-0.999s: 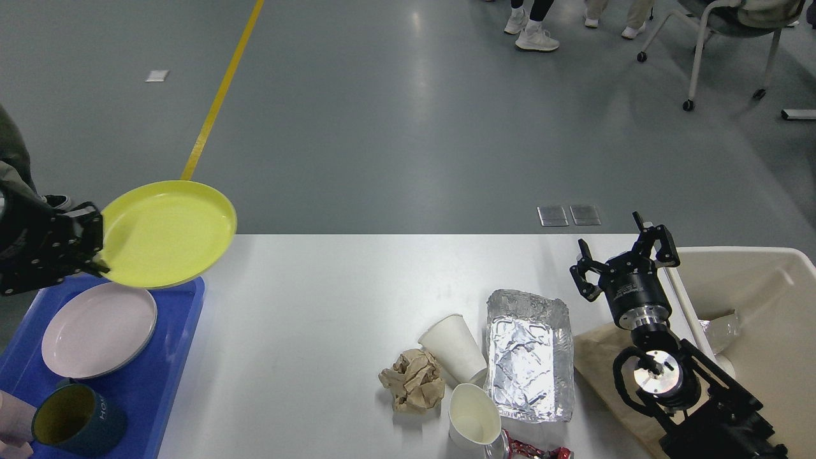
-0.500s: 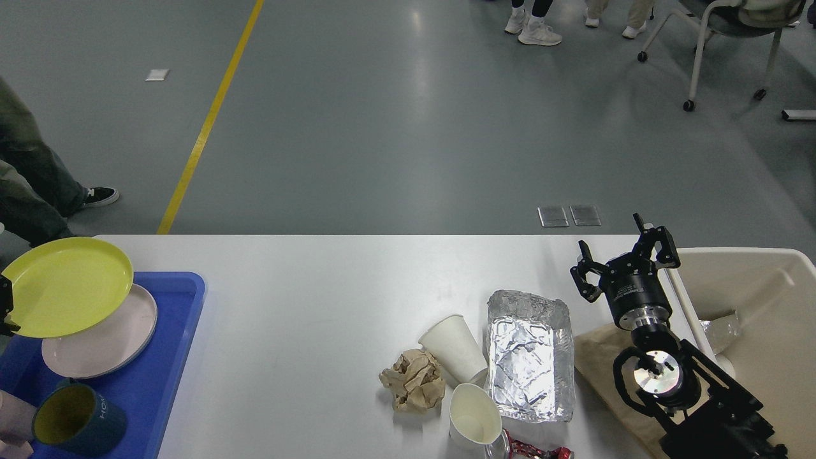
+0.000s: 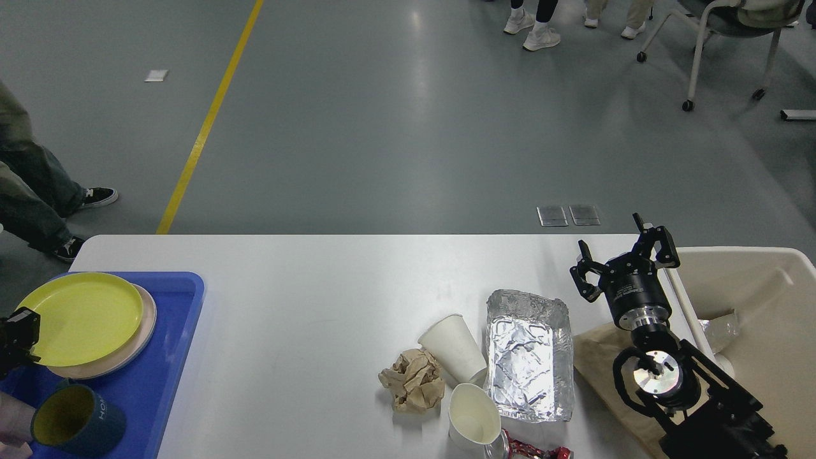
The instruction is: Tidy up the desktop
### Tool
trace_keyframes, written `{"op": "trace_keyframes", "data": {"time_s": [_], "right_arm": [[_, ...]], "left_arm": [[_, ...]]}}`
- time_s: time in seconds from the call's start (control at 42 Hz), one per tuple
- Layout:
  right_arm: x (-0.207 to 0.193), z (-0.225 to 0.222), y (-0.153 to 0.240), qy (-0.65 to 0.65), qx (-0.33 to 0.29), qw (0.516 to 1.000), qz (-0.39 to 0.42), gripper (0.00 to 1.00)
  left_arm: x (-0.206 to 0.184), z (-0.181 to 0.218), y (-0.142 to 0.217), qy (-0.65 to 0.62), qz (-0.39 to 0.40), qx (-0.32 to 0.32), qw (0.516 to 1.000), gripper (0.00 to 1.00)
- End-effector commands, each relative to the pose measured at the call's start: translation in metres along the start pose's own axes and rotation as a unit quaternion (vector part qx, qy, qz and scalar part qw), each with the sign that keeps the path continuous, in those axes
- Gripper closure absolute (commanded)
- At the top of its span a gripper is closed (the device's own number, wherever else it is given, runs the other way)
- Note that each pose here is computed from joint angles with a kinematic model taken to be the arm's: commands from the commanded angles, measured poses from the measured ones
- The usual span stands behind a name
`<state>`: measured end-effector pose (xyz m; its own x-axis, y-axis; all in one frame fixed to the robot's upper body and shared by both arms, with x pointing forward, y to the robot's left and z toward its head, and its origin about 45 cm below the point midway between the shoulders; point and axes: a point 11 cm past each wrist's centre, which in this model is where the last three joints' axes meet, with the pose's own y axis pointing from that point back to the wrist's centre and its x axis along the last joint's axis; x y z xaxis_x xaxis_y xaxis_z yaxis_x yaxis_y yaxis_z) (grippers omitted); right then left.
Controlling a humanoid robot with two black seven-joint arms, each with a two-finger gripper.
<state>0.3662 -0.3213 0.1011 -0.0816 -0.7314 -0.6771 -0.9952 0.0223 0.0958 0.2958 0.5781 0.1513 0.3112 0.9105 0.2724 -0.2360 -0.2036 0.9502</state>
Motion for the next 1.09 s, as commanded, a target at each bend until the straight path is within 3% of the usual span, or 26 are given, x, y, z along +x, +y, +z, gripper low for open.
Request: {"op": "trace_keyframes", "data": {"time_s": [0.0, 0.428, 0.547, 0.643, 0.785, 1.071], "right_arm": [[0.0, -0.001, 0.0, 0.0, 0.001, 1.0, 0.0, 0.0], [0.0, 0.0, 0.0, -0.001, 0.0, 1.0, 0.0, 0.0], [0.0, -0.001, 0.0, 0.0, 0.001, 1.0, 0.001, 0.0], [0.0, 0.0, 0.0, 0.0, 0.0, 1.0, 0.0, 0.0], [0.0, 0.0, 0.0, 0.0, 0.0, 1.0, 0.0, 0.0], [0.0, 0.0, 0.0, 0.0, 0.001, 1.0, 0.0, 0.0]], "left_arm": [[-0.008, 0.005, -0.005, -0.005, -0.005, -0.002, 1.0, 1.0], [-0.016, 0.01, -0.012, -0.01, -0.001, -0.001, 1.0, 1.0], [-0.017, 0.012, -0.012, -0.007, -0.003, -0.005, 1.0, 0.94], [-0.017, 0.012, -0.012, -0.007, -0.002, -0.006, 1.0, 0.78], [-0.011, 0.013, -0.012, 0.001, 0.026, -0.008, 1.0, 0.26], [-0.006, 0.017, -0.007, 0.003, 0.037, -0.012, 0.999, 0.09]]}}
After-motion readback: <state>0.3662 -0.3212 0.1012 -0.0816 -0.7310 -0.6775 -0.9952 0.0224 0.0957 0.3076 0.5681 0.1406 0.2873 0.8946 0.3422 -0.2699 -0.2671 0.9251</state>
